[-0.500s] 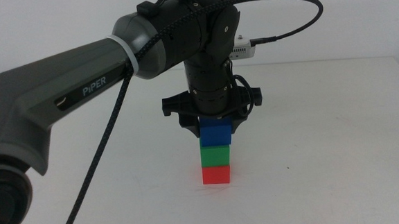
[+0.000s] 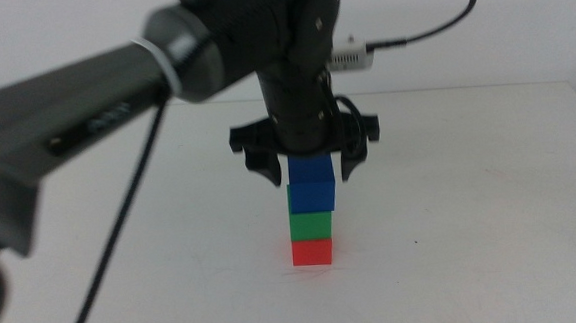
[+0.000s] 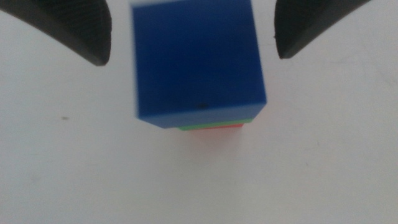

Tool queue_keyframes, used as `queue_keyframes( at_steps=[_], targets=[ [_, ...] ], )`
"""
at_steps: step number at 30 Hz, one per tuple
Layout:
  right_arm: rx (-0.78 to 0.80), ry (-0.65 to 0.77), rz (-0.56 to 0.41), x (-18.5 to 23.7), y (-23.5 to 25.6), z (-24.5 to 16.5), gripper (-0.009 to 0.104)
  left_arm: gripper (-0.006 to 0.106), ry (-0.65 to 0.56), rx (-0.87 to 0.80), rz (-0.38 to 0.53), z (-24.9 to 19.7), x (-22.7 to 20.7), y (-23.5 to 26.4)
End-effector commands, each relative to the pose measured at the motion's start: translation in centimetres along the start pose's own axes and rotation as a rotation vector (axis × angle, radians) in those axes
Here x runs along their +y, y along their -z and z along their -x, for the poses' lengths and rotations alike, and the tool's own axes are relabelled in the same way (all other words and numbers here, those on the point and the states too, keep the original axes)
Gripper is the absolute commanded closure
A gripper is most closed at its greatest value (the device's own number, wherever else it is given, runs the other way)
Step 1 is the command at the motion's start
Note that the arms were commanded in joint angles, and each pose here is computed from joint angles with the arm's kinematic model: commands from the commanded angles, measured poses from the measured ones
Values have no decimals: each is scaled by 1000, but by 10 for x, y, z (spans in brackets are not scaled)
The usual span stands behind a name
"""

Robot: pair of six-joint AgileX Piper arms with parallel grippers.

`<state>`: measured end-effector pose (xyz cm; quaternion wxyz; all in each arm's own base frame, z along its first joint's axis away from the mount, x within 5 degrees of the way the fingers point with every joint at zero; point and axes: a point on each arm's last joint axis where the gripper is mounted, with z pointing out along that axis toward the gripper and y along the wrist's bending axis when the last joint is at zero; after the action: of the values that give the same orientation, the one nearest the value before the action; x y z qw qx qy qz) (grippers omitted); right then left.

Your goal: Stack red cubes first, then green, then blue cubes in a specific spot.

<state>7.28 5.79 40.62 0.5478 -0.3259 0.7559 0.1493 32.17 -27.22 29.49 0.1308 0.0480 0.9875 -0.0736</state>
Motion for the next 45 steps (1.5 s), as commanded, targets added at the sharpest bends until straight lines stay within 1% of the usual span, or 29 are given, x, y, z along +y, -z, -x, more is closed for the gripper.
queue_keyframes(
  at_steps=[1,6,11,12,16,19,21,24,28,31,35,40,45],
  targets=[
    [-85,15,-27,-3,3,12,17,13,-25,-58,-40,-7,7,60],
    [-85,15,-27,-3,3,12,17,13,-121,-159,-76,-15,17,106],
    [-85,15,-27,-3,3,12,17,13,-202,-294,-23,-18,43,147],
    [-85,15,-27,-3,3,12,17,13,-209,-309,-19,-18,49,153],
    [-85,15,-27,-3,3,12,17,13,-313,-365,-3,-19,73,177],
    [-85,15,-27,-3,3,12,17,13,-340,-389,-1,-20,95,191],
    [-85,15,-27,-3,3,12,17,13,-318,-404,14,-27,115,200],
    [-85,15,-27,-3,3,12,17,13,-256,-454,53,-49,151,220],
    [-85,15,-27,-3,3,12,17,13,-195,-601,116,-81,192,242],
    [-85,15,-27,-3,3,12,17,13,-141,-719,145,-109,208,259],
    [-85,15,-27,-3,3,12,17,13,-103,-841,183,-141,215,277],
    [-85,15,-27,-3,3,12,17,13,-100,-959,156,-171,209,297],
    [-85,15,-27,-3,3,12,17,14,-93,-998,153,-187,207,305]
  ],
)
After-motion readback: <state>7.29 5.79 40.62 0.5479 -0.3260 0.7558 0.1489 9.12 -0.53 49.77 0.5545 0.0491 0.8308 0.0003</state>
